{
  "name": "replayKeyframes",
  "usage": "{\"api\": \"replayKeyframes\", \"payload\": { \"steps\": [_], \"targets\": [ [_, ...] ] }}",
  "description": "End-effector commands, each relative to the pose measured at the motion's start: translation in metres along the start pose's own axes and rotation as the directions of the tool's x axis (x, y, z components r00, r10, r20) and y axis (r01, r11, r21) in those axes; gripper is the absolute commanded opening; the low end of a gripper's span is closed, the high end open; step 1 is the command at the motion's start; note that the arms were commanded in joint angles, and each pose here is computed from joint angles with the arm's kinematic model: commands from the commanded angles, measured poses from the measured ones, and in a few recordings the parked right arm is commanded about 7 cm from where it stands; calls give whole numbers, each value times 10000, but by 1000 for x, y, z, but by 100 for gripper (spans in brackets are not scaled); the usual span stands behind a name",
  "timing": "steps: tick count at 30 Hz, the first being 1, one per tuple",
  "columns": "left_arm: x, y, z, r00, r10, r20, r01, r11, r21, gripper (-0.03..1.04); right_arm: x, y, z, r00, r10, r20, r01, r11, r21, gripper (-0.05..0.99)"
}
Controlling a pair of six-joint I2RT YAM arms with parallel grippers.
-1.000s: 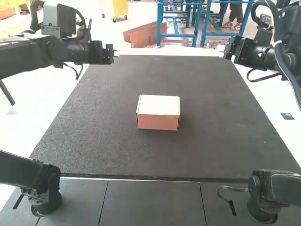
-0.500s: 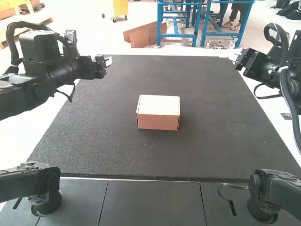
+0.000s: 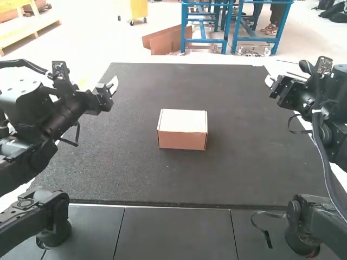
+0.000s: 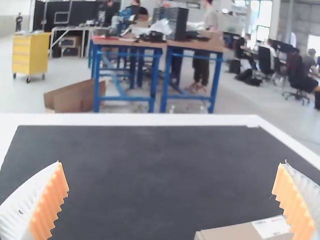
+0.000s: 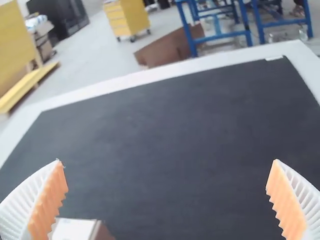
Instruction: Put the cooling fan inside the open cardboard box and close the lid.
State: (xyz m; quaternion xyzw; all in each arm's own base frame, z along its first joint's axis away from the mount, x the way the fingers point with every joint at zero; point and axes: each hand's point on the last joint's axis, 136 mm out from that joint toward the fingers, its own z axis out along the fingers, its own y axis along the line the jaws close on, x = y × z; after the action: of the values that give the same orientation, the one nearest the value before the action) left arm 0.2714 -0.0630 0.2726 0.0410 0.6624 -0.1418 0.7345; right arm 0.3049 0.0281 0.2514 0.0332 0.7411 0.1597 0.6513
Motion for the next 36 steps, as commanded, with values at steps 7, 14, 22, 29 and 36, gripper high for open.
{"api": "replayKeyframes", "payload": {
  "steps": [7,14,22,29,36],
  "targets": [
    [7,19,-30,9970,274,721,-198,9943,-1047,97,26,-18,0,9963,-864,-17,863,9937,717,91],
    [-9,15,-46,9861,550,1571,-406,9948,-933,97,33,-19,-6,9932,-1123,300,1100,9915,696,91],
    [-9,7,-48,9714,1651,1709,-1560,9856,-652,97,50,-5,-17,9863,-1602,386,1596,9870,190,91],
    [22,17,-46,9713,2221,852,-2132,9716,-1025,97,74,2,-25,9864,-1636,165,1640,9862,-247,91],
    [40,28,-44,9780,1954,727,-1847,9738,-1324,97,88,2,-29,9860,-1654,194,1660,9854,-388,91]
  ]
}}
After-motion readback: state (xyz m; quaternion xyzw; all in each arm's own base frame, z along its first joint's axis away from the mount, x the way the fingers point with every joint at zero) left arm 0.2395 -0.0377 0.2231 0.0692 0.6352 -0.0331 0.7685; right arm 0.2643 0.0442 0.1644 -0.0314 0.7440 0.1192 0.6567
